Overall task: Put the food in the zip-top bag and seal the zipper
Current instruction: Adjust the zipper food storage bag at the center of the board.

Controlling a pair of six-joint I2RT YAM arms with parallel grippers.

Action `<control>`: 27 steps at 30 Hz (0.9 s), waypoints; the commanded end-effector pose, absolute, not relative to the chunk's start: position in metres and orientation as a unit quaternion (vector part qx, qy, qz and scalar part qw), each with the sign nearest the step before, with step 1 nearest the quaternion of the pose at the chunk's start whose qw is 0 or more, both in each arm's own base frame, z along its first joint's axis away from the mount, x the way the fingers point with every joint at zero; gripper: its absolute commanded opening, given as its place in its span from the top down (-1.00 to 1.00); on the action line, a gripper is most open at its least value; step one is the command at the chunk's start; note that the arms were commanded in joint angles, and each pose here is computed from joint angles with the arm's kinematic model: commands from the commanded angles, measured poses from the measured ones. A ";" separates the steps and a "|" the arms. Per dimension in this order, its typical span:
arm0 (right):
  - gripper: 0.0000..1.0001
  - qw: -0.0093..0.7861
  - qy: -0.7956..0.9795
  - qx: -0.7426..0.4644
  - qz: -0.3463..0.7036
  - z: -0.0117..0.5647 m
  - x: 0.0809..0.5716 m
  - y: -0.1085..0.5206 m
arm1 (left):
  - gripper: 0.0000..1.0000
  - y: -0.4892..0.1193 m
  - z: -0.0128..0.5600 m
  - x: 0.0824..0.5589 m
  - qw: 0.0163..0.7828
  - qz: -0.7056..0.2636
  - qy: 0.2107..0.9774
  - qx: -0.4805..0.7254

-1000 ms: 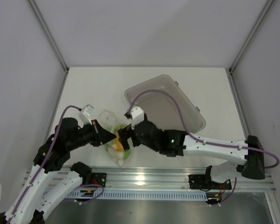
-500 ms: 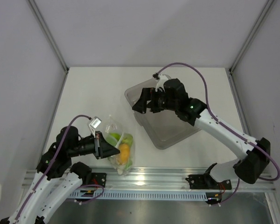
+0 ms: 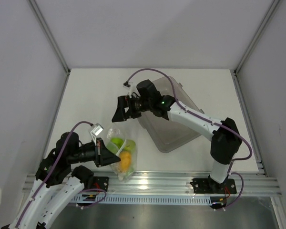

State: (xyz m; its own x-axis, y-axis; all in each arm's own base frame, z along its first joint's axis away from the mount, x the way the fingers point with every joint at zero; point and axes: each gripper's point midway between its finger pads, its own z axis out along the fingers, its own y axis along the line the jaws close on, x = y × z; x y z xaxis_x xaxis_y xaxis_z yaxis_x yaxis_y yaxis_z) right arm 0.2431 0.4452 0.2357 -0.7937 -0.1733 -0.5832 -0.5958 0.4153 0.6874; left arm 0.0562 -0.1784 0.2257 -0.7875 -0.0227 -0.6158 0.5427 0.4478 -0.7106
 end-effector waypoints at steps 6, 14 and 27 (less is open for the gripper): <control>-0.82 0.216 0.785 -0.280 0.508 0.251 0.224 0.486 | 0.96 -0.176 0.233 0.056 0.307 -0.494 0.793 0.181; -0.62 0.217 0.817 -0.253 0.470 0.221 0.231 0.493 | 0.96 -0.176 0.231 0.057 0.306 -0.493 0.794 0.182; 0.56 0.245 0.862 -0.213 0.390 0.213 0.254 0.492 | 0.97 -0.174 0.227 0.057 0.307 -0.484 0.800 0.177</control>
State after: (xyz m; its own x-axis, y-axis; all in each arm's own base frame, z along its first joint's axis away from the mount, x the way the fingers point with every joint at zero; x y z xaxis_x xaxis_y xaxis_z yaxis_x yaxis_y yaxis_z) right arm 0.2468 0.4960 0.2027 -0.8052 -0.2004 -0.5581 -0.5651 0.5446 0.6198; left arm 0.0569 -0.1752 0.2209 -0.7805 -0.0158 -0.6249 0.5460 0.4693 -0.6940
